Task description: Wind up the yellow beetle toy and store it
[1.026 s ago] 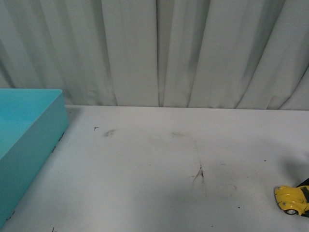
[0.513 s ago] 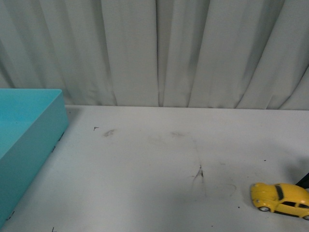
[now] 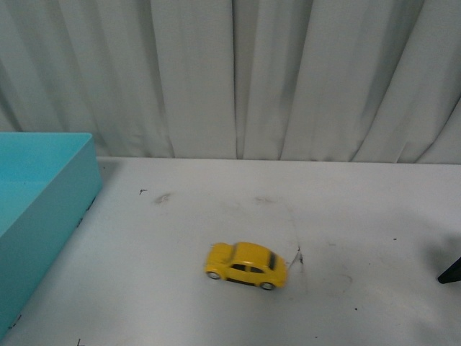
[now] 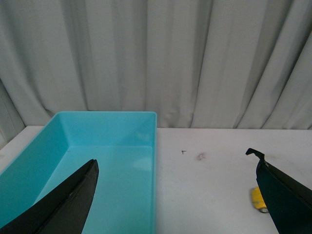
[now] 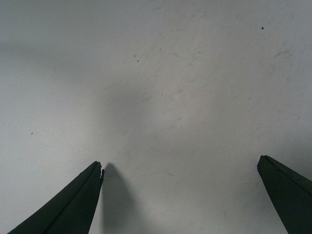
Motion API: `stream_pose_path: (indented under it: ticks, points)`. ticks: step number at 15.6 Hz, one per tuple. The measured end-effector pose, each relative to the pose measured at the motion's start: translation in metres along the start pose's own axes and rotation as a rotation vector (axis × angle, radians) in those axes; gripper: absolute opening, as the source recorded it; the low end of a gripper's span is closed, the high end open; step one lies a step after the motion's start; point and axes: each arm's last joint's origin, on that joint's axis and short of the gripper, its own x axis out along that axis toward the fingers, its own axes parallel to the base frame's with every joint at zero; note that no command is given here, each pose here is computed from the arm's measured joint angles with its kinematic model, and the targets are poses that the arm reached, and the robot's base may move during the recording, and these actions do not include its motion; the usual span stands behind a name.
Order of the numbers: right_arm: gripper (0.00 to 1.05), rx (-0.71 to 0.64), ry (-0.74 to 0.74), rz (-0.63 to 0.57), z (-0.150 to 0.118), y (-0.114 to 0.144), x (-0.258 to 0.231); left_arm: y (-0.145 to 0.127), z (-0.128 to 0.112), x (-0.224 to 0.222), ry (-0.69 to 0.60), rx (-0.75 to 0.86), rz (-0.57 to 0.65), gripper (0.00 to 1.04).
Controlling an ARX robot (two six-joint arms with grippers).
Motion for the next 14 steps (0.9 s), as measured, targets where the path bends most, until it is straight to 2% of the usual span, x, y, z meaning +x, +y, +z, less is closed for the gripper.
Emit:
stream_pose_path:
  ticks: [4,7,10,13,14]
  points:
    - [0.98,-0.037,-0.113,-0.029,0.011,-0.001,0.002,0.0,0.0,0.0,0.0,0.0,0.0,0.98]
    - [0.98,-0.143,-0.346,-0.162,0.054,-0.009,-0.02,0.0,0.0,0.0,0.0,0.0,0.0,0.98]
    - [0.98,-0.155,-0.601,-0.238,0.081,-0.009,-0.044,0.0,0.0,0.0,0.0,0.0,0.0,0.98]
    - [0.98,-0.152,-0.75,-0.285,0.083,-0.001,-0.046,0.0,0.0,0.0,0.0,0.0,0.0,0.98]
    - [0.98,-0.066,-0.792,-0.266,0.08,-0.002,-0.045,0.0,0.0,0.0,0.0,0.0,0.0,0.98]
